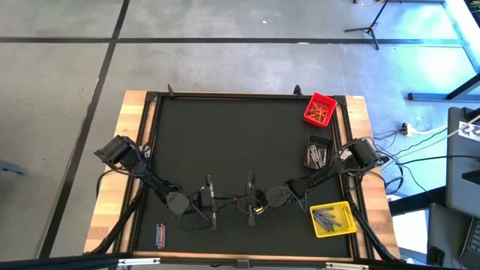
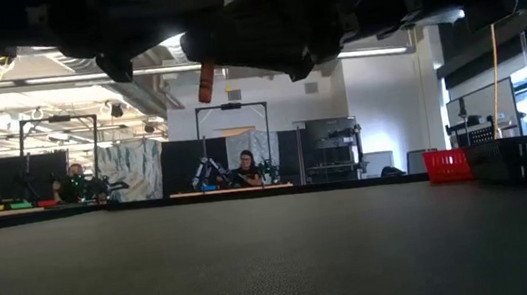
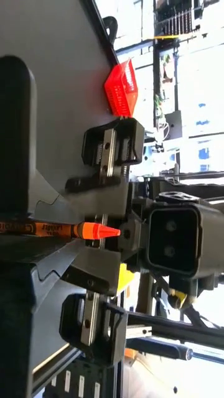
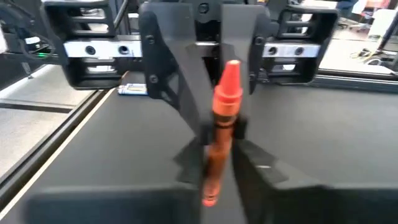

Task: Sort crayons
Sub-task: Put the orange crayon into the red bin

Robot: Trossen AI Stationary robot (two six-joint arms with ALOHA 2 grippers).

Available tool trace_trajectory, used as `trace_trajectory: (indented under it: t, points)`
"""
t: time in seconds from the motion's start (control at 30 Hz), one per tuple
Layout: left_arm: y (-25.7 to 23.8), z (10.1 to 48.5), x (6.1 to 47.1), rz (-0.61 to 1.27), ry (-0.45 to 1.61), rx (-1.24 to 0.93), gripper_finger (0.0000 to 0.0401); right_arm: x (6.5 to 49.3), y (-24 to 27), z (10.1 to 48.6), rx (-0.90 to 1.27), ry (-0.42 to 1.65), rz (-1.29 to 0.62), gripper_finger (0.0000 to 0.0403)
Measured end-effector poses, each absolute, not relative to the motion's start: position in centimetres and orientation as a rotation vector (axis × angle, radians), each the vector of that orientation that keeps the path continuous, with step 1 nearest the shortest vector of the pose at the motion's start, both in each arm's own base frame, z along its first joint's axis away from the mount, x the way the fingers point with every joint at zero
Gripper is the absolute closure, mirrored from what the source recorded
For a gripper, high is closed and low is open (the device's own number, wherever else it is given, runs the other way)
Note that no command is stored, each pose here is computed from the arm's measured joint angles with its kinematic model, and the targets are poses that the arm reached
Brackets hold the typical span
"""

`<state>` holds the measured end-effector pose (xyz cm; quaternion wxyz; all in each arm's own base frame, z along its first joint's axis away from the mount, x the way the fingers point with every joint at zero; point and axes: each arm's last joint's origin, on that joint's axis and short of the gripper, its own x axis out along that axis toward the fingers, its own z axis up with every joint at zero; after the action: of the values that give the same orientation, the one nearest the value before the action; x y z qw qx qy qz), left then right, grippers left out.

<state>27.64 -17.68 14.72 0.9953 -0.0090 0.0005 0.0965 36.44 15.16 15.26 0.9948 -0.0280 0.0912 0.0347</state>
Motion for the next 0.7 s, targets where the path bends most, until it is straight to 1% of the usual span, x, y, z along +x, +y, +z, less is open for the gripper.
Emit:
trace_trajectory:
  t: [0.03,0.07,0.1,0.2,0.27,0.33,0.43,0.5,0.57,0.7]
  points:
    - [-17.7,14.7,27.6,0.196,0.002,-0.017,0.0387,36.5,15.1,15.2,-0.057,0.185,0.072,0.0367]
    - [-17.7,14.7,27.6,0.196,0.003,-0.016,0.0387,36.5,15.1,15.2,-0.060,0.189,0.072,0.0382]
    - [-17.7,14.7,27.6,0.196,0.005,-0.015,0.0387,36.5,15.1,15.2,-0.067,0.189,0.074,0.0387]
    - [-17.7,14.6,27.6,0.194,0.008,-0.012,0.0386,36.4,15.1,15.1,-0.081,0.196,0.075,0.0371]
    - [-17.7,14.6,27.6,0.200,0.010,-0.010,0.0379,36.4,15.1,15.1,-0.090,0.204,0.075,0.0364]
    - [-17.9,14.6,27.4,0.210,0.014,-0.009,0.0362,36.3,15.0,15.2,-0.104,0.225,0.071,0.0372]
    - [-18.3,14.8,27.0,0.245,0.009,-0.012,0.0326,35.9,14.8,15.6,-0.129,0.276,0.056,0.0388]
    - [-18.5,15.0,26.6,0.279,0.008,-0.008,0.0302,35.6,14.6,16.3,-0.141,0.292,0.029,0.0388]
    - [-18.7,15.2,26.4,0.296,0.003,-0.012,0.0283,35.3,14.4,17.1,-0.154,0.310,0.000,0.0379]
    - [-19.0,15.3,26.1,0.298,0.014,0.003,0.0270,34.2,13.8,18.6,-0.194,0.383,-0.038,0.0366]
